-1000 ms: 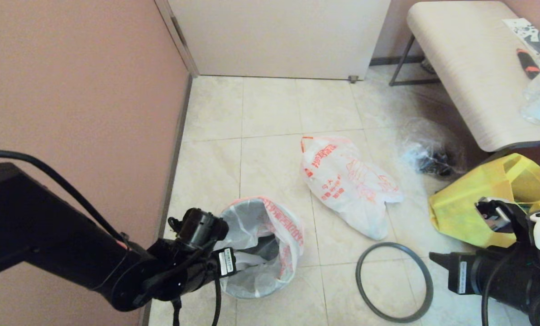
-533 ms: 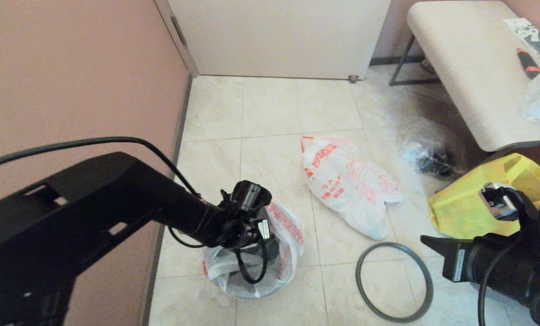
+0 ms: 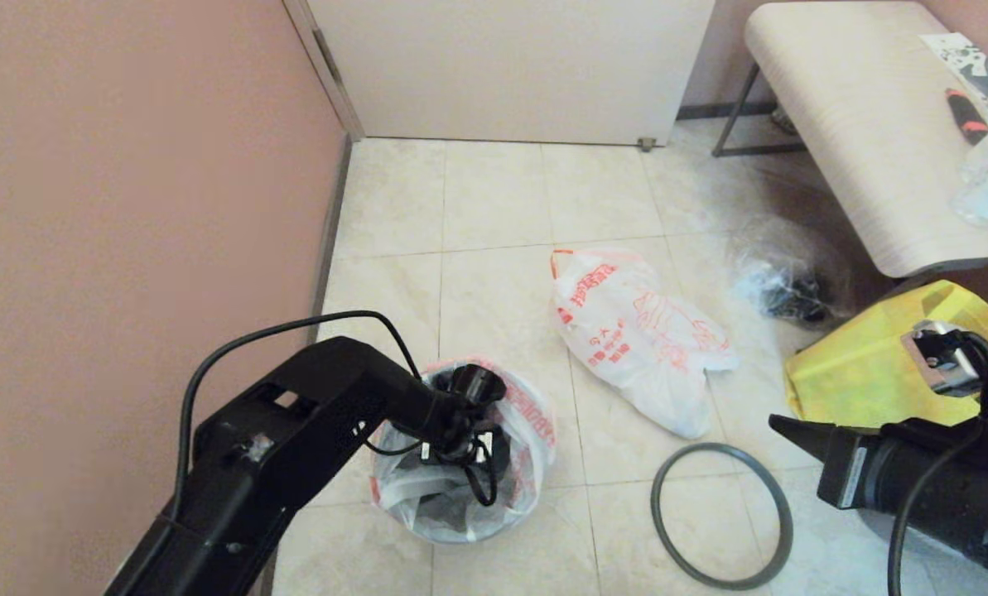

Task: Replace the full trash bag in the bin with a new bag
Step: Put the new garbage bag on the trash can

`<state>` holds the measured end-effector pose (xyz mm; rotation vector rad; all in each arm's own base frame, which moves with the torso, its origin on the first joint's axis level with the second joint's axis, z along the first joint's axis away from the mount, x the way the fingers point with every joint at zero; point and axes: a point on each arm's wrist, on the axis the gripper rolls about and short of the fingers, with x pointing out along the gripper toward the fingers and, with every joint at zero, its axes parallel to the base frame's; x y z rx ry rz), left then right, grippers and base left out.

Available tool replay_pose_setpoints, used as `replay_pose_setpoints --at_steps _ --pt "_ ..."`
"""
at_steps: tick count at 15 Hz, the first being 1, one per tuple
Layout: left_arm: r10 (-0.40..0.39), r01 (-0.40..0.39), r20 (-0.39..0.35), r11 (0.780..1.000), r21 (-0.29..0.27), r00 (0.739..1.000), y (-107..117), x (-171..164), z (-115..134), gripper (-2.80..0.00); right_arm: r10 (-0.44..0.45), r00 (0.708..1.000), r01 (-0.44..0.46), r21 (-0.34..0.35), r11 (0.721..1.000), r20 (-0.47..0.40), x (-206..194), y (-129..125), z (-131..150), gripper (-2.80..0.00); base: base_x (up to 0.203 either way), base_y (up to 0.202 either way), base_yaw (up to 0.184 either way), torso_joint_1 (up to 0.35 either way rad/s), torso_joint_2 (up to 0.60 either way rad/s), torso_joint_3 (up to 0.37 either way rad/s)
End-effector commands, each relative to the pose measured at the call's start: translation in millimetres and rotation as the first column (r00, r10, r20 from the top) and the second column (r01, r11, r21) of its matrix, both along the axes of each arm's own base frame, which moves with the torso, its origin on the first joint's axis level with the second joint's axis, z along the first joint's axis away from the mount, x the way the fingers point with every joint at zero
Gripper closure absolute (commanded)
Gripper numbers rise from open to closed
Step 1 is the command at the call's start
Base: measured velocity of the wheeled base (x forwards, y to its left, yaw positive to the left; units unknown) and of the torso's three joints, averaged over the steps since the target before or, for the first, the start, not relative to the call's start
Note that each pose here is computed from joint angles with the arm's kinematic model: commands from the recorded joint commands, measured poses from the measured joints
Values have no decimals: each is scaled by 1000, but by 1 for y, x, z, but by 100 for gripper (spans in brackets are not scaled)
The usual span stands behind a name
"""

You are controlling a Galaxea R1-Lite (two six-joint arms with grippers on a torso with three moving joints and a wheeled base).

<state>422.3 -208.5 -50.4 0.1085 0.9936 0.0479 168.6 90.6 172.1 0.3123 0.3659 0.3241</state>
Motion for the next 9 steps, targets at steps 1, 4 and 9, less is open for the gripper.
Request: replay_pose_setpoints --at_steps 1,4,9 --pt "-30 30 0 999 35 1000 8 6 -33 0 -3 1000 3 23 1000 29 -5 -3 6 0 0 0 0 0 0 0" --pt "-42 40 53 998 45 998 13 10 -37 0 -5 999 4 30 1000 40 -7 -4 9 0 0 0 0 0 0 0" --pt "-50 47 39 997 58 998 14 9 -45 0 -2 998 -1 45 999 63 -9 -5 11 0 0 0 0 0 0 0"
